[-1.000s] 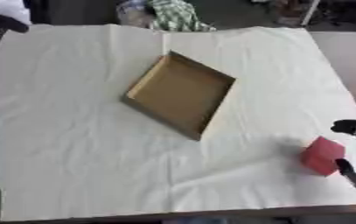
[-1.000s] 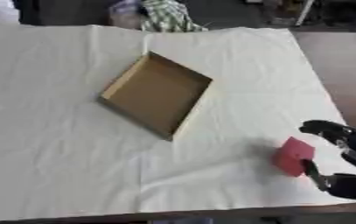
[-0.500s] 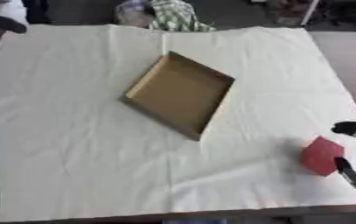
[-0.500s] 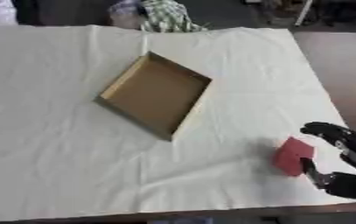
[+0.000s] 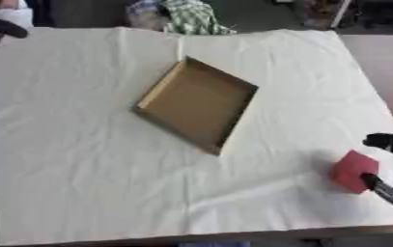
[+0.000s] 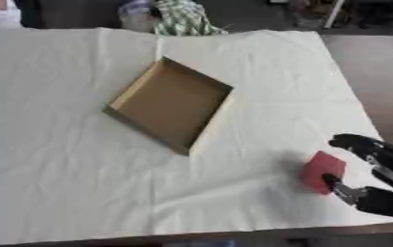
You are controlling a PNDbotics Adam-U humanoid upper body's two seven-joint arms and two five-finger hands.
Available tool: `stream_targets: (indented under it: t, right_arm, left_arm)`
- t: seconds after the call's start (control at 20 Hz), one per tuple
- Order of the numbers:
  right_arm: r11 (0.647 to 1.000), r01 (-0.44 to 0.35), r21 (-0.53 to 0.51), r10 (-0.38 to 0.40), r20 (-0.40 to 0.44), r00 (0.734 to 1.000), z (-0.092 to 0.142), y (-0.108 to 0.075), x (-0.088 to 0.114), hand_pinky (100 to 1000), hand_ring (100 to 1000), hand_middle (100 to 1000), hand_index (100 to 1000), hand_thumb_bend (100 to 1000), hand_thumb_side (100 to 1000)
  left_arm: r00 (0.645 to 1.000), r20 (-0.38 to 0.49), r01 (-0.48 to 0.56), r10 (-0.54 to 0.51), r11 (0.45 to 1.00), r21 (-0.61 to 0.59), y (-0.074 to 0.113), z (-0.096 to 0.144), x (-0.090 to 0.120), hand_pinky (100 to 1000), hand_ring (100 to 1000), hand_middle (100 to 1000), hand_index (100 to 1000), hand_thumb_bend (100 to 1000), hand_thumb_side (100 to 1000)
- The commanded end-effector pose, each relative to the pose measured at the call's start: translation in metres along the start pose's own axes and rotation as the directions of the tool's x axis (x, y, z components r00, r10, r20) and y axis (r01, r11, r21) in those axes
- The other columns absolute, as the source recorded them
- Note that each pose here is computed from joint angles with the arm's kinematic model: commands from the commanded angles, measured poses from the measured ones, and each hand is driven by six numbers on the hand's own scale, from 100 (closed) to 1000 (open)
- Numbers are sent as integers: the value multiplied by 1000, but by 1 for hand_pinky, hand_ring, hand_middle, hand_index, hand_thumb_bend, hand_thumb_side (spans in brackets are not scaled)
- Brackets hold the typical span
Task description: Pick up objects on the table and place them in the box.
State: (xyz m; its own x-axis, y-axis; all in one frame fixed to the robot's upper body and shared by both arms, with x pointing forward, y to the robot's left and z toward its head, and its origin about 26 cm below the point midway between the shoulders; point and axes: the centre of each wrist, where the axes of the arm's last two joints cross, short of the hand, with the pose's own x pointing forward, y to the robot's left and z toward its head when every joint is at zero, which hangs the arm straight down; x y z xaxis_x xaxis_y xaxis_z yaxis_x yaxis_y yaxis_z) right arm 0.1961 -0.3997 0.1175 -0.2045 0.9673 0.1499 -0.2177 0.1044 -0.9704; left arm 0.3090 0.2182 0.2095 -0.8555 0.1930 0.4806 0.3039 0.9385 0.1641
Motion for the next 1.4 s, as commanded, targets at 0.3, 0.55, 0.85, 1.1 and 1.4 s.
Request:
stream_targets:
  t: [0.3,0.55,0.85,1.1,1.4]
  right_arm:
    - [999,-36,-1,36,-26,999,-1,-9,1,968,990,950,973,261,932]
    - [999,-32,11,32,-19,999,-4,-12,3,968,990,949,973,269,939]
    - [999,-34,30,34,-5,999,-6,-13,4,968,995,951,976,283,961]
    - [998,-24,60,25,-9,1000,-6,-12,5,968,998,952,977,270,931]
    - [996,-9,90,11,-24,1000,-7,-10,6,969,1000,957,984,299,979]
  left_arm:
    - [1000,28,3,-2,1000,-20,-1,-7,5,580,832,763,759,100,647]
    - [1000,29,2,-1,1000,-22,-1,-7,5,580,833,764,758,100,647]
    - [1000,29,2,-1,1000,-24,-2,-7,5,580,833,764,757,100,647]
    - [1000,29,1,0,1000,-26,-2,-7,5,579,833,764,757,100,648]
    - [1000,28,0,1,1000,-27,-2,-7,5,579,834,765,757,100,647]
